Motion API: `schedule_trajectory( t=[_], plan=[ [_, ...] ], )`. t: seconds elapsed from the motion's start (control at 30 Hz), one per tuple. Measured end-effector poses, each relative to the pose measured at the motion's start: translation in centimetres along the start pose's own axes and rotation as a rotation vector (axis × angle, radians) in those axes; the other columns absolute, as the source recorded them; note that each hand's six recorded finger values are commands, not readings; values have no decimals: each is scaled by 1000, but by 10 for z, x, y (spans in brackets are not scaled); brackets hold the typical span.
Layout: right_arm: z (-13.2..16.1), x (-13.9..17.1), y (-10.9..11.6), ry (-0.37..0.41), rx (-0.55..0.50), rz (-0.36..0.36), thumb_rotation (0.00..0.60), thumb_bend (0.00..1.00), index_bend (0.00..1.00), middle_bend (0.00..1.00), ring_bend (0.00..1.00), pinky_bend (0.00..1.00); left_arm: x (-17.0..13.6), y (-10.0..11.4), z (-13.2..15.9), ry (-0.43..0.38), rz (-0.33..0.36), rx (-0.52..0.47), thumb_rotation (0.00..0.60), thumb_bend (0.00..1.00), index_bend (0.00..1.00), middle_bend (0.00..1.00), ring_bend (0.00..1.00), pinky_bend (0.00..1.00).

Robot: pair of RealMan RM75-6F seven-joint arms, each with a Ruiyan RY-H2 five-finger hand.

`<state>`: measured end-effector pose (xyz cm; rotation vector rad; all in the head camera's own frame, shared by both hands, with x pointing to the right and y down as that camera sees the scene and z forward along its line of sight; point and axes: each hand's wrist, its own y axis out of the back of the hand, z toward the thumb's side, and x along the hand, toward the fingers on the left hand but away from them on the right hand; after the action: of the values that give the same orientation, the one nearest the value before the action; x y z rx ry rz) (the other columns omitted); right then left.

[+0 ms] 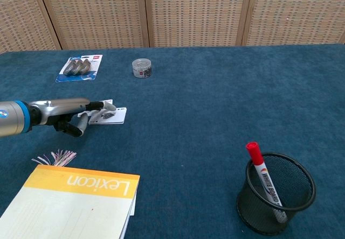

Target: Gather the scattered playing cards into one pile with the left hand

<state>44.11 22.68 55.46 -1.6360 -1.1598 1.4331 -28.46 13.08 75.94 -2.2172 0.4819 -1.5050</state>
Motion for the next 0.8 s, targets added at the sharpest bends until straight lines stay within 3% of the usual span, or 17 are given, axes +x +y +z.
schedule_trajectory(
  t=[0.33, 0.53, 0.67, 0.8],
  plan=[
    [0, 0, 0, -2, 3, -3, 600, 156, 0, 0, 0, 0, -13, 11, -52, 110, 20, -95, 600, 1000, 1, 0, 0, 0],
    [1, 0, 0, -4, 9, -6, 600, 156, 0, 0, 0, 0, -30, 29, -88, 166, 84, -147, 600, 1000, 1, 0, 0, 0],
    [1, 0, 0, -4, 9, -5, 600, 155, 0, 0, 0, 0, -42, 47, -91, 133, 146, -166, 600, 1000, 3, 0, 0, 0],
    [1, 0, 0, -4, 8, -4, 600, 156, 0, 0, 0, 0, -50, 51, -70, 42, 159, -164, 600, 1000, 5, 0, 0, 0]
  ],
)
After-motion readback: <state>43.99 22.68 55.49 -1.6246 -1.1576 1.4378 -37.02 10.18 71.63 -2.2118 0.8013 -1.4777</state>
